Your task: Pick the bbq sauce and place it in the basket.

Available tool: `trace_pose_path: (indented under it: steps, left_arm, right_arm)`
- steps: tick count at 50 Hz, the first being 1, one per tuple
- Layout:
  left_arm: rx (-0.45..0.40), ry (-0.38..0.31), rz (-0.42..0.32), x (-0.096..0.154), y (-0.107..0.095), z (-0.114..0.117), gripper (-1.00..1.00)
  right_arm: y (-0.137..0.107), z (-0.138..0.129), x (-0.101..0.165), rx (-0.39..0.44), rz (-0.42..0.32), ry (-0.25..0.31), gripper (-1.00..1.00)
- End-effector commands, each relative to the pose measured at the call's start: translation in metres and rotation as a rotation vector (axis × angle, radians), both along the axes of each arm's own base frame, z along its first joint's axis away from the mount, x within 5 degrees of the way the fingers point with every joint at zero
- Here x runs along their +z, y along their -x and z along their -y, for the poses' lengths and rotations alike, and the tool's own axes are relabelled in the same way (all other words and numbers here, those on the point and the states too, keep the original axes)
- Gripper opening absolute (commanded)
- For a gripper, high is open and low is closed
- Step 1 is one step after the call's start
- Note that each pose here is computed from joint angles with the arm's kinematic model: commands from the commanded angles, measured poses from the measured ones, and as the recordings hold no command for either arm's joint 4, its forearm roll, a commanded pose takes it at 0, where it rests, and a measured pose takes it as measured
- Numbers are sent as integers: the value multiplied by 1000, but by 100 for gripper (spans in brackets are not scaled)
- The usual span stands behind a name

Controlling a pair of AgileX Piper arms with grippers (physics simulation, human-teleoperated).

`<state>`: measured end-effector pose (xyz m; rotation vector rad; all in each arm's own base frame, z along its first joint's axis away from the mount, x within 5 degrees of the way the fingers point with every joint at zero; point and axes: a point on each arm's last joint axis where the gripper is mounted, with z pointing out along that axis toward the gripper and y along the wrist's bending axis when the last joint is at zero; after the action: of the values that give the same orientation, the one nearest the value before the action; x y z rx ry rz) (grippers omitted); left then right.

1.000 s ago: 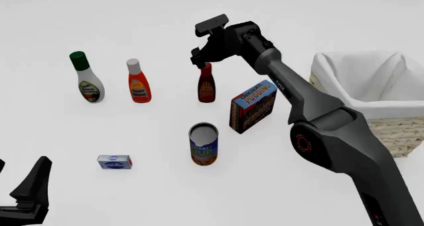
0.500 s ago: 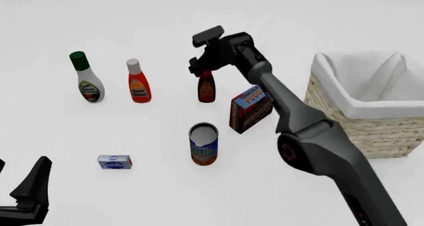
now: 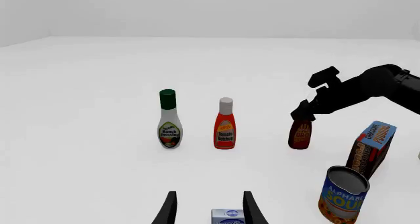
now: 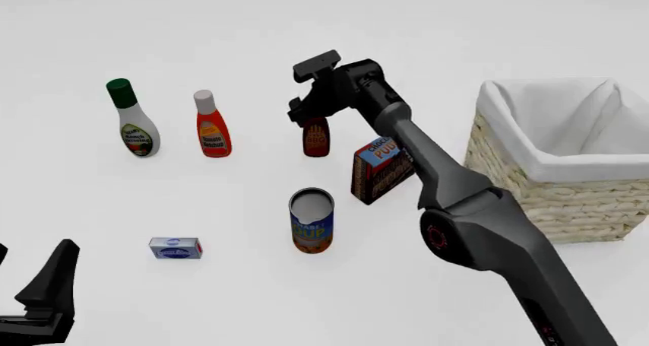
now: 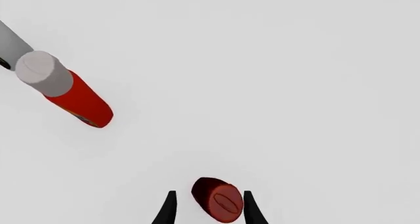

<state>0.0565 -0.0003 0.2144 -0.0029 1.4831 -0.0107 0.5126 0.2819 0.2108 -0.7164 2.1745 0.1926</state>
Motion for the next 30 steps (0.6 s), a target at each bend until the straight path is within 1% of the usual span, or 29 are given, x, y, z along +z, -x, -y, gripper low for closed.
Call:
trace_pose_path:
  steps: [1,3,17,24,30]
  left_arm:
    - [0,0,0,0,0,0,100]
    - [0,0,0,0,0,0,100]
    - [0,0,0,0,0,0,100]
    - [0,0,0,0,0,0,100]
    - [0,0,0,0,0,0,100]
  right_arm:
    - [1,-2,-3,3,-7,2,-100]
    - [-1,1,0,0,3,0,-100]
    - [1,2,12,-2,16,-9,-100]
    - [6,2,28,4,33,-17,-100]
    - [10,3,46,11,57,-22,-100]
